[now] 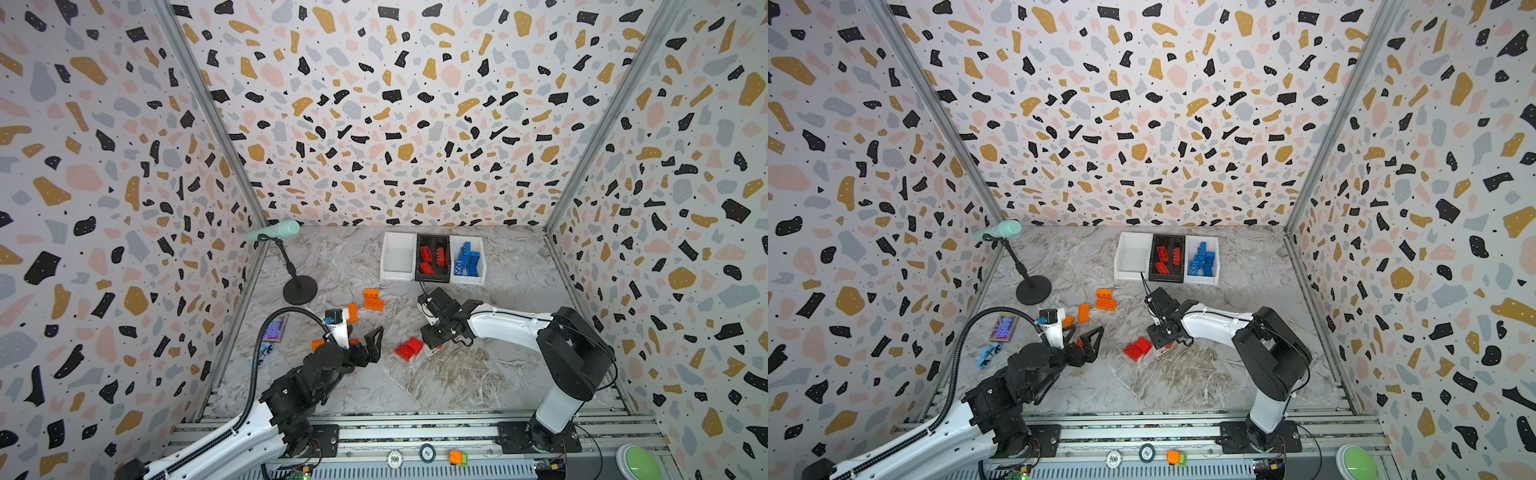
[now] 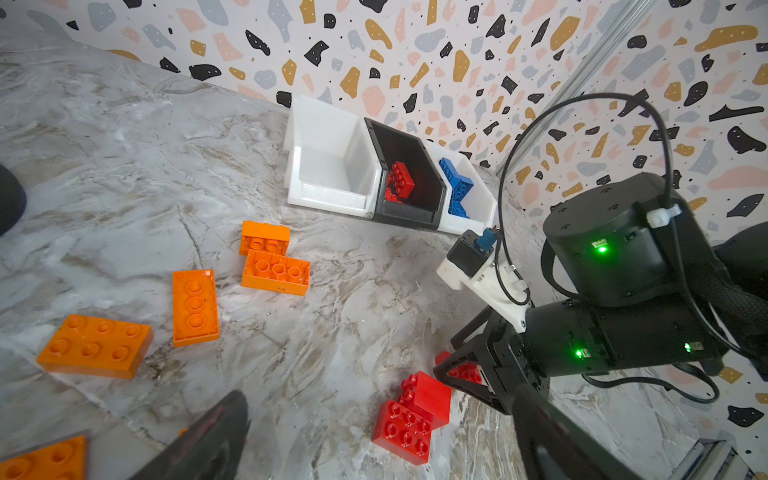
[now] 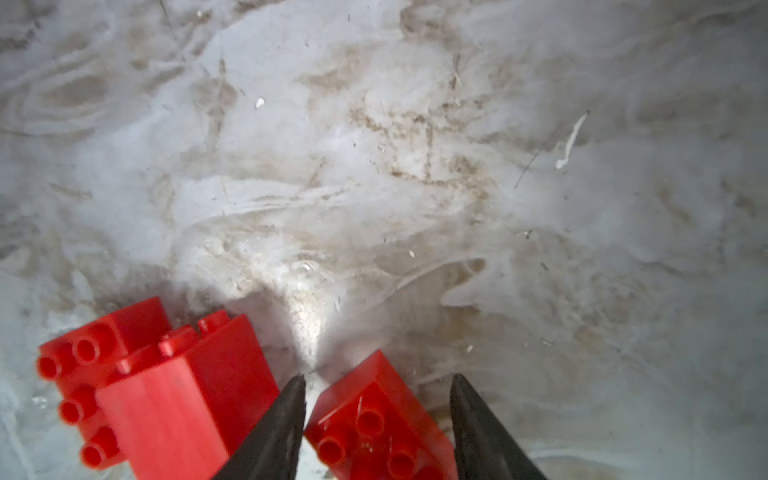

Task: Sort the legos into containers by color
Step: 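Grasp a red brick with the right gripper and lift it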

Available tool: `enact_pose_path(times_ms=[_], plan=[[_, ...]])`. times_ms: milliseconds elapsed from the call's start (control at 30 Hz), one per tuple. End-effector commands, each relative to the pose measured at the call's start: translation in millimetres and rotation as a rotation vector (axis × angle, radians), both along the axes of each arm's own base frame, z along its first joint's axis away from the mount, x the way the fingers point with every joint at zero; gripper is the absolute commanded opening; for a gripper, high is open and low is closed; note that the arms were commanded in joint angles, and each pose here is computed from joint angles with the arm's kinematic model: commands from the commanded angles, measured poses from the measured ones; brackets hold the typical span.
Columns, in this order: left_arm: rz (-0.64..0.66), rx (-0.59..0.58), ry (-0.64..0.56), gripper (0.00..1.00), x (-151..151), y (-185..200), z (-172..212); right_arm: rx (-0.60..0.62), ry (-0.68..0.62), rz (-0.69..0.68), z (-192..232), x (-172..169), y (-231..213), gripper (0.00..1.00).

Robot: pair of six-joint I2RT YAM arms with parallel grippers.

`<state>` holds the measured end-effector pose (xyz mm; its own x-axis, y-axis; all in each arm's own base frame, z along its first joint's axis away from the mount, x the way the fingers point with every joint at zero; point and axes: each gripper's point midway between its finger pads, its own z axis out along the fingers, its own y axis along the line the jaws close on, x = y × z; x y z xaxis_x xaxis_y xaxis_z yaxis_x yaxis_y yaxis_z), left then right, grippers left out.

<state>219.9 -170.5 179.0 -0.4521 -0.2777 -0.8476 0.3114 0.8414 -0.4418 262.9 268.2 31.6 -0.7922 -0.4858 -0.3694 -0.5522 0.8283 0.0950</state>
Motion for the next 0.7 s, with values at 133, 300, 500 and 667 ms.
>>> enact_pose_path(times_ms=[133,300,500,667], plan=[[0.001,-0.054,-0.055,1.0,0.3,-0.5,21.3,-0.029,0.033,0.037,0.4,-21.1,-16.1,0.57],[0.004,-0.063,-0.054,1.0,-0.9,1.3,21.1,-0.023,0.054,0.054,-1.0,-28.6,-17.3,0.57],[0.011,-0.075,-0.053,1.0,-2.2,4.0,18.7,-0.017,0.076,0.071,0.9,-39.5,-19.9,0.57],[0.013,-0.075,-0.052,1.0,-2.2,4.5,16.5,-0.038,0.077,0.068,-2.4,-42.2,-24.5,0.5]])
